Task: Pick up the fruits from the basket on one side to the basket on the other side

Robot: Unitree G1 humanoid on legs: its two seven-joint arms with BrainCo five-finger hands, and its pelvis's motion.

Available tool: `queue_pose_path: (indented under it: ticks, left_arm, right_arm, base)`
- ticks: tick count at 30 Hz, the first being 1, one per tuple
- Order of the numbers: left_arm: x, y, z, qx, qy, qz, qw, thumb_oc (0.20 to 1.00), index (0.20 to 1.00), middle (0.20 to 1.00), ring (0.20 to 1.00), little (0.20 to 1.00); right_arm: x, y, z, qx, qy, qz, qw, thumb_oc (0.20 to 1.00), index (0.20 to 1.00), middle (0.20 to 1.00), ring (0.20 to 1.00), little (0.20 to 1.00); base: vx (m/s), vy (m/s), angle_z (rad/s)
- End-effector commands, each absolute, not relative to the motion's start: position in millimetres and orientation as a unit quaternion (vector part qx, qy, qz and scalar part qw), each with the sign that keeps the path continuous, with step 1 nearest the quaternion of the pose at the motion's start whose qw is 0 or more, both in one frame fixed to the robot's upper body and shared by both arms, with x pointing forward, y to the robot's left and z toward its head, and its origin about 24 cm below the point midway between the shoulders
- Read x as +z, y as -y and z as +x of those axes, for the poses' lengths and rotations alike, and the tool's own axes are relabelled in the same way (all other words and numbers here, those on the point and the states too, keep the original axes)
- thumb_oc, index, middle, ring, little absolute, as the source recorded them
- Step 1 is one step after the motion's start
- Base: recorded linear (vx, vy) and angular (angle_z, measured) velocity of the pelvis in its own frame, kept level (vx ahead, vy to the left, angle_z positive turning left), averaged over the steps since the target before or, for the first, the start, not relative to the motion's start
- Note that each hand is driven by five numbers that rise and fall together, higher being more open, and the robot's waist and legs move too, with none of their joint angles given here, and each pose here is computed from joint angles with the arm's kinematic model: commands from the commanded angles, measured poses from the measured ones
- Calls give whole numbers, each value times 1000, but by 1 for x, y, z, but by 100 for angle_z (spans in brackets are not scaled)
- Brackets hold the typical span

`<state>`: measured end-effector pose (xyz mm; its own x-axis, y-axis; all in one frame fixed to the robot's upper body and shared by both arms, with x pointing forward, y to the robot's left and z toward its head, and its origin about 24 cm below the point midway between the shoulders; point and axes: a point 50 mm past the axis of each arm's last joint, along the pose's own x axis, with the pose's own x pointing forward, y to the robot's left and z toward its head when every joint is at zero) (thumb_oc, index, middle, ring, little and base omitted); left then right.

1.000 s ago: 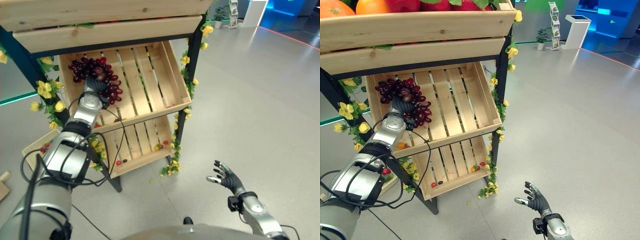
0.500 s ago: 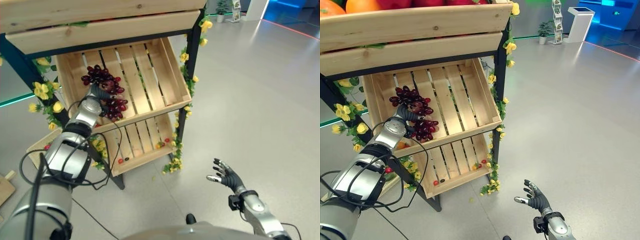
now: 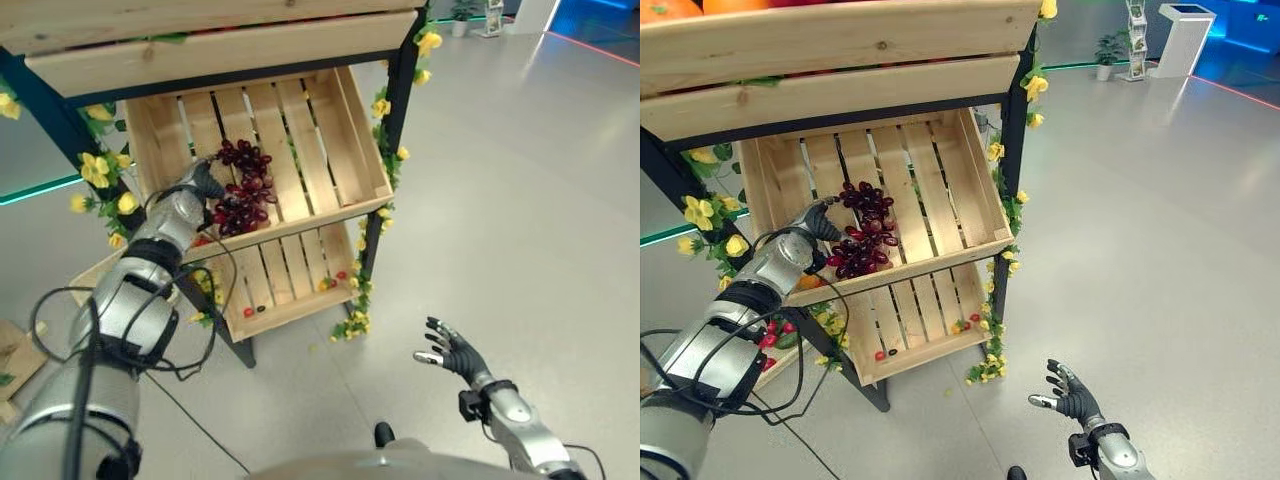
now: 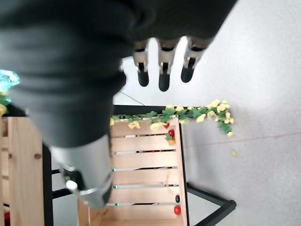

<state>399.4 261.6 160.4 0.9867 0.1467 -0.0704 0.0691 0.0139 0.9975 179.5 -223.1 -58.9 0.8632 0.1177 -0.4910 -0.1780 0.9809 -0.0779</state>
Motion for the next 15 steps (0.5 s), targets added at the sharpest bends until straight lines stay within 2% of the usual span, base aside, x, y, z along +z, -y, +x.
queue_pose_path:
  ticks: [1, 2, 3, 7, 15]
  left_arm:
    - [218, -267, 404, 57, -17, 845, 532, 1000, 1000, 1000, 1000, 1000]
    - [219, -267, 404, 56, -18, 845, 532, 1000, 1000, 1000, 1000, 1000]
    - [221, -272, 402, 52, -20, 858, 510, 1000, 1000, 1000, 1000, 1000]
    - [224, -281, 399, 80, -20, 839, 538, 1000, 1000, 1000, 1000, 1000]
    - [219, -275, 402, 84, -18, 824, 560, 1000, 1000, 1000, 1000, 1000]
  right_arm:
    - [-35, 218, 198, 104, -171, -63, 978, 1000, 1000, 1000, 1000, 1000]
    - [-35, 218, 198, 104, -170, -62, 978, 1000, 1000, 1000, 1000, 1000]
    - [-34, 219, 198, 110, -168, -68, 977, 1000, 1000, 1000, 1000, 1000]
    - [-32, 217, 199, 114, -162, -71, 978, 1000, 1000, 1000, 1000, 1000]
    - [-35, 218, 198, 109, -169, -74, 977, 1000, 1000, 1000, 1000, 1000]
  base:
    - [-19, 6, 4]
    - [-14, 17, 4]
    - [0, 0, 0]
    - [0, 0, 0]
    - [-14, 4, 3]
